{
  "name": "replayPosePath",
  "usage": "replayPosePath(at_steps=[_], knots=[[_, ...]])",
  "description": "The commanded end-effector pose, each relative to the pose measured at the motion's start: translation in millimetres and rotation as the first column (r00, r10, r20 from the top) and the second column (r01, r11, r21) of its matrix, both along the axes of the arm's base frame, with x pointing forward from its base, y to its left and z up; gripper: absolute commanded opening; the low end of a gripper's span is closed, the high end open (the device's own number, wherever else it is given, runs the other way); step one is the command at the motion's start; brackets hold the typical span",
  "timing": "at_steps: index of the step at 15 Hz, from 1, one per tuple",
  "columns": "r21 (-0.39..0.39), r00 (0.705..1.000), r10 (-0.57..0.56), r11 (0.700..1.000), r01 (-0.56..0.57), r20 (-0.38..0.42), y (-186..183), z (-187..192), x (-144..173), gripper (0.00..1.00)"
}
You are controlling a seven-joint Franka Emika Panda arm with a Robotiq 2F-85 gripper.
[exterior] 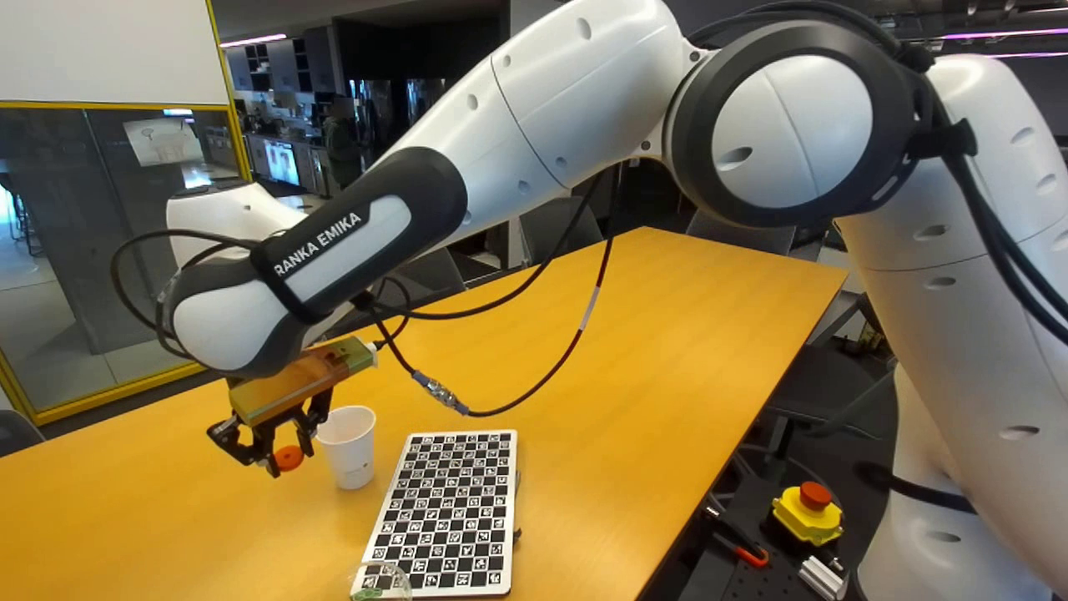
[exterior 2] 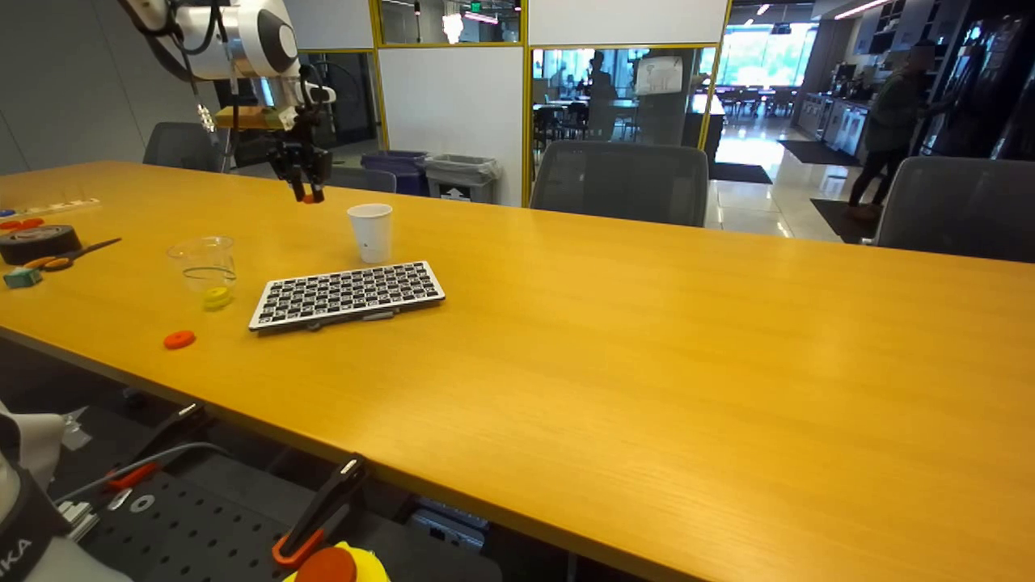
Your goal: Put the yellow rings in the clear cup and the orange rings in the white cups
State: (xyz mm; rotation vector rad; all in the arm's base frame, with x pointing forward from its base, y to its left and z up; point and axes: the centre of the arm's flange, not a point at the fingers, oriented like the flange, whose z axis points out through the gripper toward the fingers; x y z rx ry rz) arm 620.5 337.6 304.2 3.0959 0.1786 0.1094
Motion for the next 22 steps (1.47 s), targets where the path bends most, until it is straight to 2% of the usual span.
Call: replayPosePath(at_steps=[1, 9, 16, 17, 18, 19, 22], knots=[[-0.038, 0.999, -0.042, 0.998, 0.043, 0.023, -18.3, 23.1, 13.7, 0.23], [-0.076, 0.994, -0.104, 0.992, 0.101, -0.043, -57.8, 5.9, 54.2, 0.23], [-0.095, 0.988, -0.131, 0.988, 0.123, -0.082, -67.1, -7.8, 76.9, 0.23], [-0.093, 0.986, -0.139, 0.987, 0.131, -0.088, -68.3, -8.9, 79.6, 0.37], [-0.091, 0.986, -0.143, 0.987, 0.135, -0.091, -69.8, -9.3, 82.4, 0.67], [-0.091, 0.985, -0.146, 0.986, 0.138, -0.093, -71.4, -9.7, 83.3, 0.69], [-0.088, 0.983, -0.157, 0.985, 0.149, -0.09, -76.1, -9.0, 87.3, 0.9]])
